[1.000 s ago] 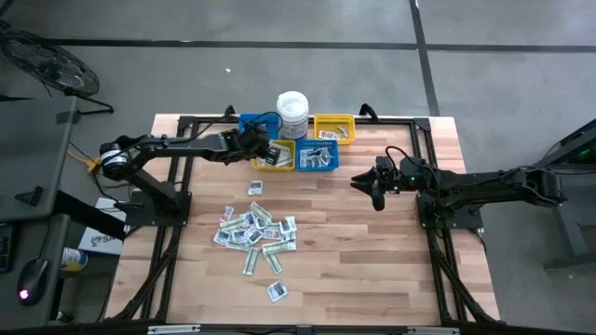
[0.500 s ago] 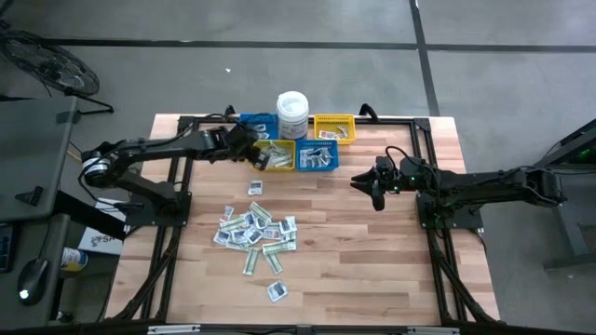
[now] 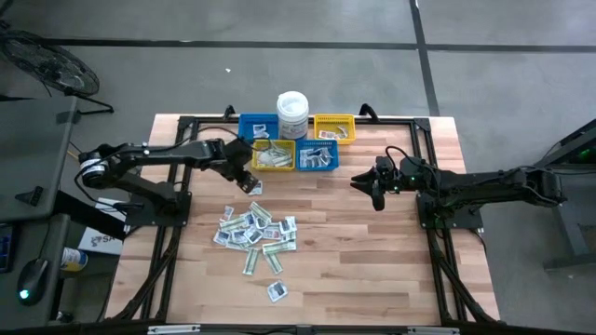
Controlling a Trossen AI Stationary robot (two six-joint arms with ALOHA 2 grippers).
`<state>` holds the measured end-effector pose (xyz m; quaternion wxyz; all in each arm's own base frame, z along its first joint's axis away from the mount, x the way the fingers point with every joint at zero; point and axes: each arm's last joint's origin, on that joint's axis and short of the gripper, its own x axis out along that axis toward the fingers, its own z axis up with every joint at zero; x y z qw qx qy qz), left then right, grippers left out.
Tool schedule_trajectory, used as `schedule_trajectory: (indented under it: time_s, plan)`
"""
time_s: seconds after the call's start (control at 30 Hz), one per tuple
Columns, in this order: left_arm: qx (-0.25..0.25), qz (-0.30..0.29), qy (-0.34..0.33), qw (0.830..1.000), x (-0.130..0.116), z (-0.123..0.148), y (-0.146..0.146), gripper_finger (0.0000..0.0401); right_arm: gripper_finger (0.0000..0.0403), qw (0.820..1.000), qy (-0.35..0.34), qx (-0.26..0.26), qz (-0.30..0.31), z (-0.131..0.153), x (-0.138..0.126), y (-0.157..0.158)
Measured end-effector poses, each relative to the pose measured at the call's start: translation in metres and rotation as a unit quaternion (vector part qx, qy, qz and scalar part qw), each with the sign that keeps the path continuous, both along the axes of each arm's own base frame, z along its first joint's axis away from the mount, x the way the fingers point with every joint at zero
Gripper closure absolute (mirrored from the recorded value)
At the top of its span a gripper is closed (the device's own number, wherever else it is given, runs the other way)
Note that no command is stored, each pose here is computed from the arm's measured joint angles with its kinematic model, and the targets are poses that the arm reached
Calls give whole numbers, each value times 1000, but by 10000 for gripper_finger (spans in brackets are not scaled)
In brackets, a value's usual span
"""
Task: Pick & Place First Aid Supplies
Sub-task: Put the black towelette pack into the right blue bin
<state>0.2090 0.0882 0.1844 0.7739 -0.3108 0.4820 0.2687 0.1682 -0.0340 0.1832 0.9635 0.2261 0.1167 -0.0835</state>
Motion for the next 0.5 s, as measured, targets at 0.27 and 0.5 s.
schedule_trajectory:
  time_s: [0.27, 0.5]
  plan:
    - [-29, 63, -40, 997, -5, -24, -3, 256, 293, 1000, 0, 0, 0, 0, 0, 0]
    - [-32, 104, -40, 993, -7, -27, -3, 256, 293, 1000, 0, 0, 0, 0, 0, 0]
